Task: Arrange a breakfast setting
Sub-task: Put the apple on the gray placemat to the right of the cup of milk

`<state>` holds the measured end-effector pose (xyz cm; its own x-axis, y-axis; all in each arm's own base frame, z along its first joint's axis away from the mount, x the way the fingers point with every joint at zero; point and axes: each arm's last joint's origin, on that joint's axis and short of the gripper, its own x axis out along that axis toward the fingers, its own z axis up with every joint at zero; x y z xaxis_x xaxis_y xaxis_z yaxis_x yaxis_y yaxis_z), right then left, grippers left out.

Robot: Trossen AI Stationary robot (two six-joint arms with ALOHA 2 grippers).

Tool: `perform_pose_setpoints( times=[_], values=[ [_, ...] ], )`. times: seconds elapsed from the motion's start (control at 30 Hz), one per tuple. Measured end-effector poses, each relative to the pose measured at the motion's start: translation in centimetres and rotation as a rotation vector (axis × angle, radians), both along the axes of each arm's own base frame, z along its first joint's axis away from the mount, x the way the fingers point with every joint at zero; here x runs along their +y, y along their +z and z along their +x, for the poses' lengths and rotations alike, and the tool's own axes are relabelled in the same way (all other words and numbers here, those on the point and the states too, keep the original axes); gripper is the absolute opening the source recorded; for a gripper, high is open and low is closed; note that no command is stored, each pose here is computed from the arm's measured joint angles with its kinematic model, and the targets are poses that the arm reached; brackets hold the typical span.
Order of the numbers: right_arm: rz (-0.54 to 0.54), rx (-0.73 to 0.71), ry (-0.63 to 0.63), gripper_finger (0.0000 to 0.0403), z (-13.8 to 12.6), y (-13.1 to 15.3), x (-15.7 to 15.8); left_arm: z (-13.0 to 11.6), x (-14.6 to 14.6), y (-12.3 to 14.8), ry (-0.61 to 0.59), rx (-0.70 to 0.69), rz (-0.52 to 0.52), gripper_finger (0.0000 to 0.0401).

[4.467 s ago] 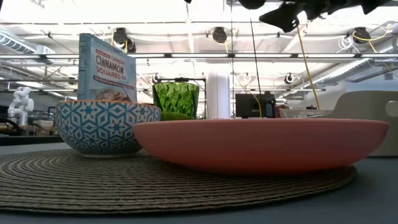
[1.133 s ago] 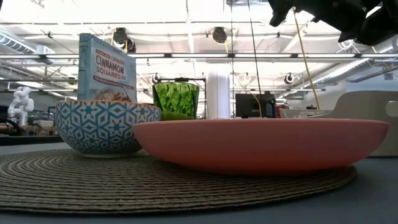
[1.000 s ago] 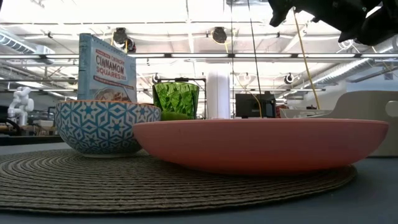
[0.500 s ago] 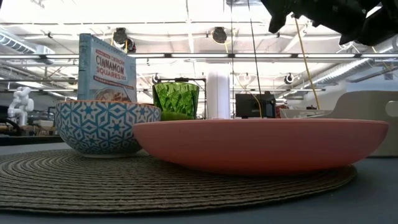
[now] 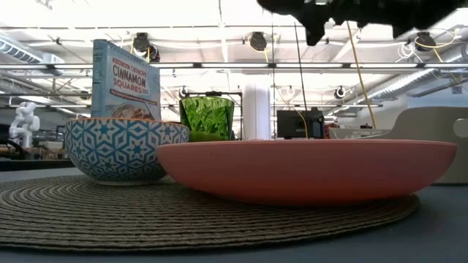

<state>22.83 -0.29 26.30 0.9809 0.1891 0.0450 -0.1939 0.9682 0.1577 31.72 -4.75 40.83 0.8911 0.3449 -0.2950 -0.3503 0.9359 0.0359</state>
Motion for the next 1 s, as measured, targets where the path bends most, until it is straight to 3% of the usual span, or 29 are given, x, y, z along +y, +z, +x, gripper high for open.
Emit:
perform_pose_setpoints(
  times=[0.17, 0.47, 0.77, 1.0],
  values=[
    [-0.059, 0.226, -0.093, 0.0230, 1.1, 1.9, -0.3, -3.5, 0.9, -1.3, 0.139, 0.029, 0.025, 0.0376],
    [-0.009, 0.552, -0.138, 0.0230, 2.8, 2.9, -0.7, -7.4, 1.8, -8.6, 0.181, -0.046, -0.054, 0.0376],
    [-0.008, 0.889, -0.137, 0.0229, 6.6, 1.6, -1.0, -8.3, 2.0, -12.5, 0.179, -0.132, -0.079, 0.0376],
    [-0.012, 1.112, -0.130, 0.0232, 8.9, -1.6, -1.1, -8.3, 2.0, -12.8, 0.179, -0.145, -0.082, 0.0376]
  ],
)
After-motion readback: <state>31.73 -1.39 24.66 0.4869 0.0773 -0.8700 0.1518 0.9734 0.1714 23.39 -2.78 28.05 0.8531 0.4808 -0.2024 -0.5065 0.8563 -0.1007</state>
